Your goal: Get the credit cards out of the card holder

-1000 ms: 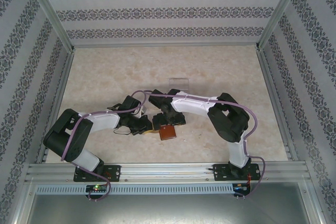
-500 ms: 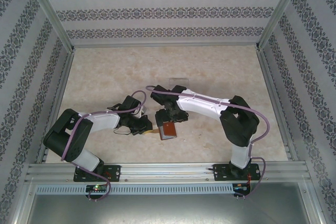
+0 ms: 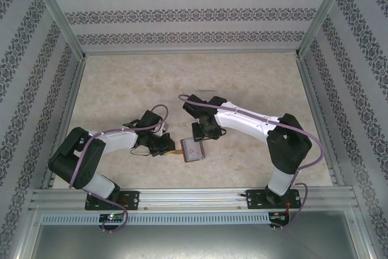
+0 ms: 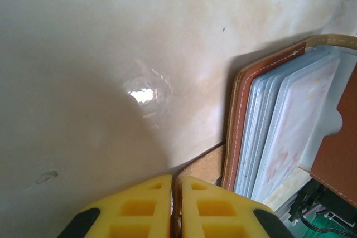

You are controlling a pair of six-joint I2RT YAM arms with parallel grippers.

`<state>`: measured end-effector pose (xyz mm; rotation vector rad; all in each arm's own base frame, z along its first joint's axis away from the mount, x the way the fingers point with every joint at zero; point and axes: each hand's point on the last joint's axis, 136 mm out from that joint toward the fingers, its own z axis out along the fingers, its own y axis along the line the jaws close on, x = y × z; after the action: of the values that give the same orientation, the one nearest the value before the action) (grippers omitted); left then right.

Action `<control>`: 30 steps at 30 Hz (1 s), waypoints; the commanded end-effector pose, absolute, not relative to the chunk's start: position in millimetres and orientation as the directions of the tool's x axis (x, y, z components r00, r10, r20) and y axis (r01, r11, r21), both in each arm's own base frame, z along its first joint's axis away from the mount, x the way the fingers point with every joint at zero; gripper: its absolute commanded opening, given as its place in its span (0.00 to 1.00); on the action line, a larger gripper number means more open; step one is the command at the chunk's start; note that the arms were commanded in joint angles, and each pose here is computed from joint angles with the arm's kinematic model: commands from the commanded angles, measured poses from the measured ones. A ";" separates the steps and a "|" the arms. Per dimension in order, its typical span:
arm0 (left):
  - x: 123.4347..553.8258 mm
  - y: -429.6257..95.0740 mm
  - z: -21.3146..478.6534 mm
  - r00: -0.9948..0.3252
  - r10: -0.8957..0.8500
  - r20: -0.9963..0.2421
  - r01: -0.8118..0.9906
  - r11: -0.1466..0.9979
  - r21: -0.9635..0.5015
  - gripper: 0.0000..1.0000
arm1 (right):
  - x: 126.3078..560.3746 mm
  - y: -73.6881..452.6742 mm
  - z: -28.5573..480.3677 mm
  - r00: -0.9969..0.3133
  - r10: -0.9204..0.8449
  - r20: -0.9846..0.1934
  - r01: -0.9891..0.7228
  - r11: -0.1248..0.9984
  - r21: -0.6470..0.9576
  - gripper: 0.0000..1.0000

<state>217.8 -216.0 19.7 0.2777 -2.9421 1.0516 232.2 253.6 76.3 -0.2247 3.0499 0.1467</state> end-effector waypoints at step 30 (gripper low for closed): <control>217.6 -174.2 26.8 -0.992 -0.128 0.008 -0.120 0.907 -0.403 0.16 | 214.9 205.4 20.1 -0.995 -0.102 0.006 -0.102 0.994 -0.047 0.47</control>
<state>213.7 -182.7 22.5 0.2079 -3.0585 0.7151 220.1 223.0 31.2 -0.1502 3.1251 0.0809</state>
